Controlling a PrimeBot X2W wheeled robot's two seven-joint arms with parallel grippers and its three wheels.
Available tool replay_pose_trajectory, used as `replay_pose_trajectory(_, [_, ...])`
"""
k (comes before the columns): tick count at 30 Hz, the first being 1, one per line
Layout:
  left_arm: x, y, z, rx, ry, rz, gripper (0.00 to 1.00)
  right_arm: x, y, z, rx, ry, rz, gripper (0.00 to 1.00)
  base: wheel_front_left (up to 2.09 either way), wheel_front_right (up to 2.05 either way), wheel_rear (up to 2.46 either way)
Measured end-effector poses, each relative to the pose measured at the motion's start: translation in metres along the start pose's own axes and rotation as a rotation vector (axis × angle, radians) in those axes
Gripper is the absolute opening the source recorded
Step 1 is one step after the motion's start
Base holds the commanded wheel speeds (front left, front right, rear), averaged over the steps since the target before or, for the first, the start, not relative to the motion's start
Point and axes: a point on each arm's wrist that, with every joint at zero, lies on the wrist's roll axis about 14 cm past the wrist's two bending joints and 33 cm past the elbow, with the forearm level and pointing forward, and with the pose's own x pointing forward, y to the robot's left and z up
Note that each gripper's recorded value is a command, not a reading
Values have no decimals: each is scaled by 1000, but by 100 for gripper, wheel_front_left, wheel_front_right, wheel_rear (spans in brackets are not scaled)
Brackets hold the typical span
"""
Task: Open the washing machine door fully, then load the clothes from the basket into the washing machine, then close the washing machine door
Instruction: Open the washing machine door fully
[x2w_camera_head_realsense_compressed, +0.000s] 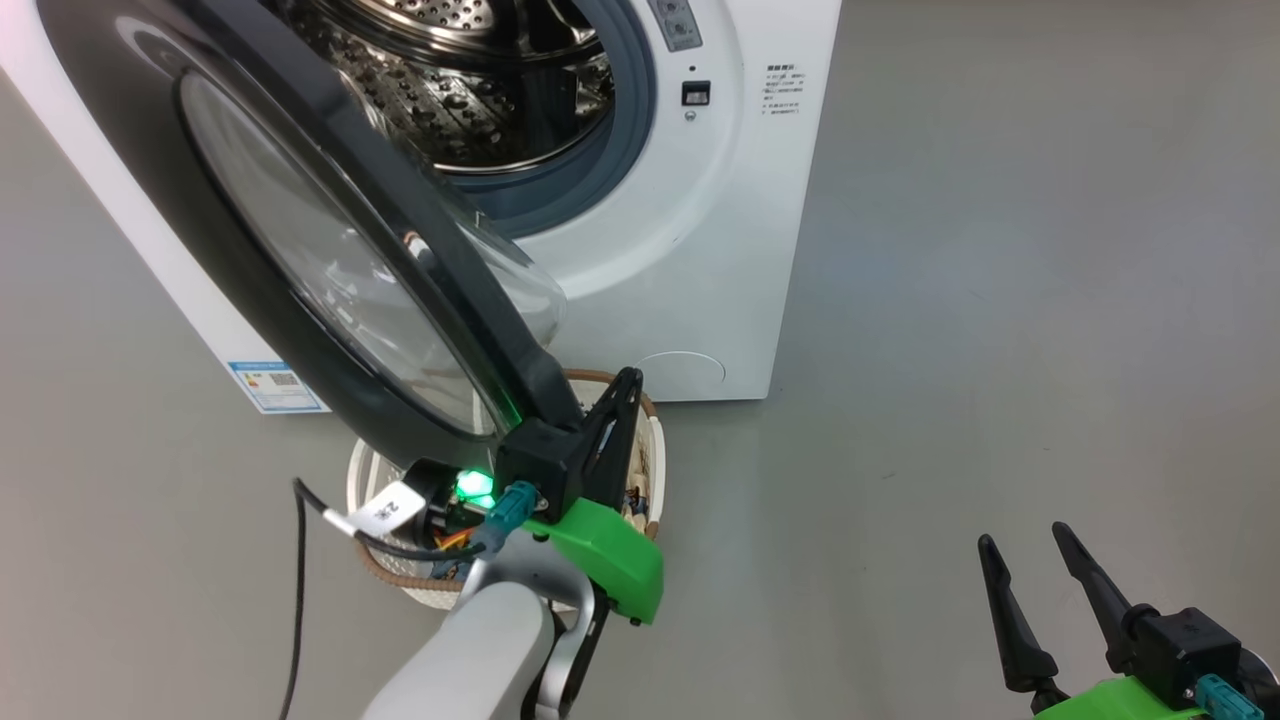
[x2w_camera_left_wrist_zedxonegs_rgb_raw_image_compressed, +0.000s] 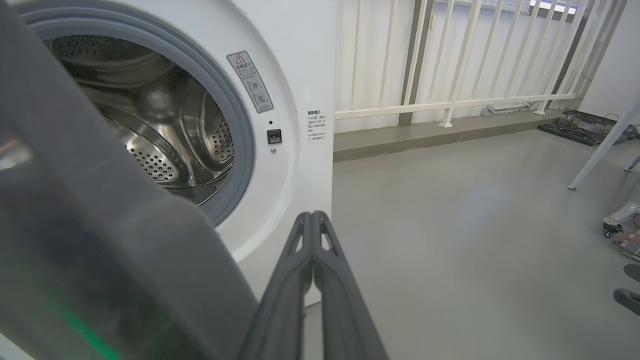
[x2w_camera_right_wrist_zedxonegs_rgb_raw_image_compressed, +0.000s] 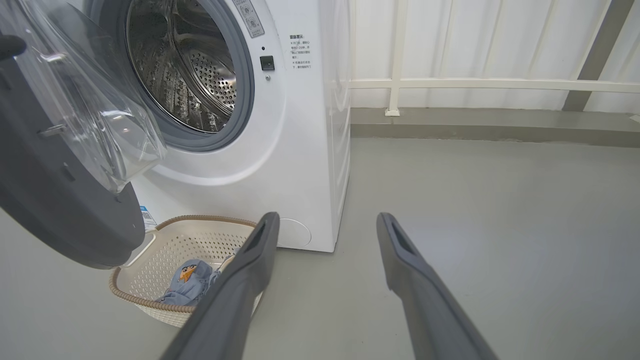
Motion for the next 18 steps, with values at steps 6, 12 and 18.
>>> replay_pose_trajectory(6, [-3, 2, -4, -20, 5, 11, 0, 1, 0, -1, 2, 4, 1, 100, 0, 0, 0])
replay_pose_trajectory(12, [-10, 6, -13, -43, 23, 34, 0, 3, 1, -4, 8, 10, 0, 100, 0, 0, 0])
replay_pose_trajectory(18, [-19, 11, -18, -61, 30, 59, 0, 7, 1, -6, 9, 13, 1, 100, 0, 0, 0])
